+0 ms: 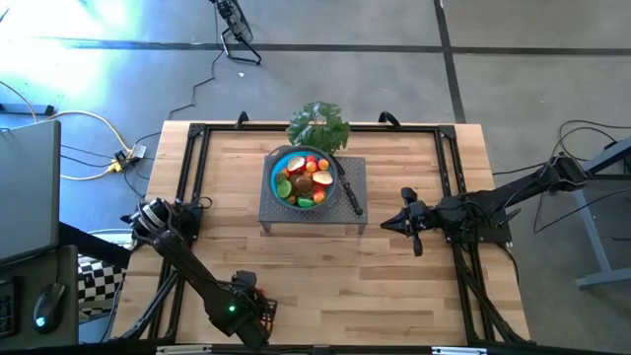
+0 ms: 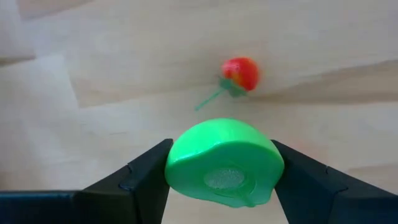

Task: Pick & Place Fruit
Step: Put the avocado into the blue strainer bowl on the shelf

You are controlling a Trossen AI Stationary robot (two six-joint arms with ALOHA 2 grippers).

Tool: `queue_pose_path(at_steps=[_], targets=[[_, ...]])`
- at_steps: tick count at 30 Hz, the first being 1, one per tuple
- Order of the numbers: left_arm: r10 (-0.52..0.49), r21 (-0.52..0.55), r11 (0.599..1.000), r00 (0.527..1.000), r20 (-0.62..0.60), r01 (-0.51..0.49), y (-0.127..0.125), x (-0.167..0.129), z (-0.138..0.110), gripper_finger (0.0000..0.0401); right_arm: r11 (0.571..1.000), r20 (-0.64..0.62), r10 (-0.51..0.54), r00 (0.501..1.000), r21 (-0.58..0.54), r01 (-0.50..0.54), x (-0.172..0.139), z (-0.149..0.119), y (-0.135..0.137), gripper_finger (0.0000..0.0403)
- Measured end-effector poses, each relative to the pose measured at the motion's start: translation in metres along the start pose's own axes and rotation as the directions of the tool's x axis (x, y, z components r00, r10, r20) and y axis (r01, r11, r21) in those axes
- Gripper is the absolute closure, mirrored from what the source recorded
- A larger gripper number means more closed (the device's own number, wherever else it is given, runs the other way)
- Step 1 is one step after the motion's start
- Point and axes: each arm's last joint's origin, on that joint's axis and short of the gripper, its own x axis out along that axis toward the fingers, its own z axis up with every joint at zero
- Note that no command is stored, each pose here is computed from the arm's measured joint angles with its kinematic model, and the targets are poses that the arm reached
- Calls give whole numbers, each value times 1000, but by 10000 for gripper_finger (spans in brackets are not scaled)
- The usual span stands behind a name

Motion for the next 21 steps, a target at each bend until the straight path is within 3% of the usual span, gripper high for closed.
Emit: queue_pose_path(at_steps=[3, 11, 17, 21], targets=[[-23, 20, 1000, 999, 38, 23, 3, -13, 5, 167, 1000, 0, 1, 1000, 8, -1, 0, 0, 0, 399], [-203, 95, 977, 964, 171, 189, 12, -50, 24, 167, 1000, -1, 3, 1000, 9, -3, 0, 0, 0, 399], [-402, 188, 915, 854, 330, 357, 18, -80, 43, 167, 1000, 0, 3, 1000, 9, -3, 0, 0, 0, 399], [-464, 256, 884, 794, 392, 390, 20, -99, 62, 167, 1000, 0, 3, 1000, 8, -3, 0, 0, 0, 399]])
